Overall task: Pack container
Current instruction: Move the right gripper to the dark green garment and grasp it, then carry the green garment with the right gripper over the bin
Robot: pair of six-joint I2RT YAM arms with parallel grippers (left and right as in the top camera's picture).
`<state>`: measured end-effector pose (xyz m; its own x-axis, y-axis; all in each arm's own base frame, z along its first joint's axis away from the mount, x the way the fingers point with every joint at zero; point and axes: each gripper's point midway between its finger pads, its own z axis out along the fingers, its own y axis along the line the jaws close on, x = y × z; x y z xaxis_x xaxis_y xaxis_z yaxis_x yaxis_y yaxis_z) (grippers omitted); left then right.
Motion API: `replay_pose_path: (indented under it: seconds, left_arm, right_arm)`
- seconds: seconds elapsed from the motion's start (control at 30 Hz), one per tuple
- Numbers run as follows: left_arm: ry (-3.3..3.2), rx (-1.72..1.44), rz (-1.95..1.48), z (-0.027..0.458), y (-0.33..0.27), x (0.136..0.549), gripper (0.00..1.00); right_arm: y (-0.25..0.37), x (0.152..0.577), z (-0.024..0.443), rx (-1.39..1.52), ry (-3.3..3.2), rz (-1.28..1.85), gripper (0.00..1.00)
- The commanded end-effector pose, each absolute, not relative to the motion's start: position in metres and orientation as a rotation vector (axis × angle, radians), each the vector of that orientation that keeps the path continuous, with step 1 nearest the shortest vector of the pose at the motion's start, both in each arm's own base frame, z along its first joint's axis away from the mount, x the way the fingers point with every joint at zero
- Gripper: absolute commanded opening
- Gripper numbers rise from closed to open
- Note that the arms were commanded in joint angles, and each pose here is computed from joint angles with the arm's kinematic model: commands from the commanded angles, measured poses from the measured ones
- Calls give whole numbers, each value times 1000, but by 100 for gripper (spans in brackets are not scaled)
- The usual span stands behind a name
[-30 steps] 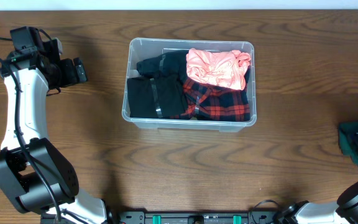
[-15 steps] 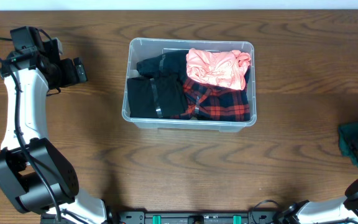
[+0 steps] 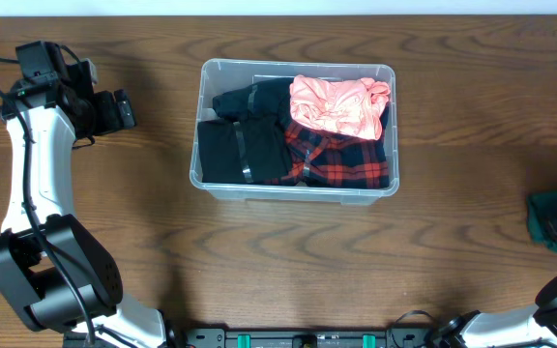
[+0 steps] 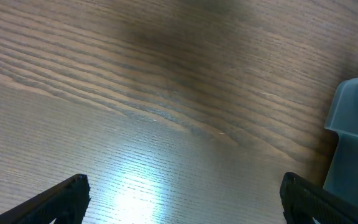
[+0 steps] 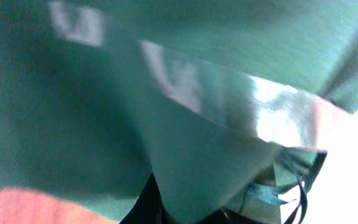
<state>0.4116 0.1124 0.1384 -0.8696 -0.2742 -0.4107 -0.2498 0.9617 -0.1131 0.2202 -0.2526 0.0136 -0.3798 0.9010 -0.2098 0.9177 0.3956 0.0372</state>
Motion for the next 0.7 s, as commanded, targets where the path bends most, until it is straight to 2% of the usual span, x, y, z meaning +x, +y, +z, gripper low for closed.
replay_pose_path:
  seconds: [0.0, 0.13, 0.33, 0.47, 0.67]
  left_arm:
    - [2686, -367, -86, 136, 111, 412, 98]
    - [2686, -367, -86, 136, 111, 412, 98]
    - [2686, -367, -86, 136, 111, 412, 98]
    - [2686, -367, -86, 136, 111, 412, 98]
    - [2686, -367, -86, 136, 111, 412, 98]
  right_arm:
    - [-232, 257, 37, 1467, 2466, 1, 1]
    - [-214, 294, 89, 1286, 2431, 83, 1]
    - [-149, 349, 203, 775, 2327, 334, 1]
    - [-102, 358, 264, 535, 2264, 390, 1]
    - [-21, 357, 323, 212, 2169, 504, 1]
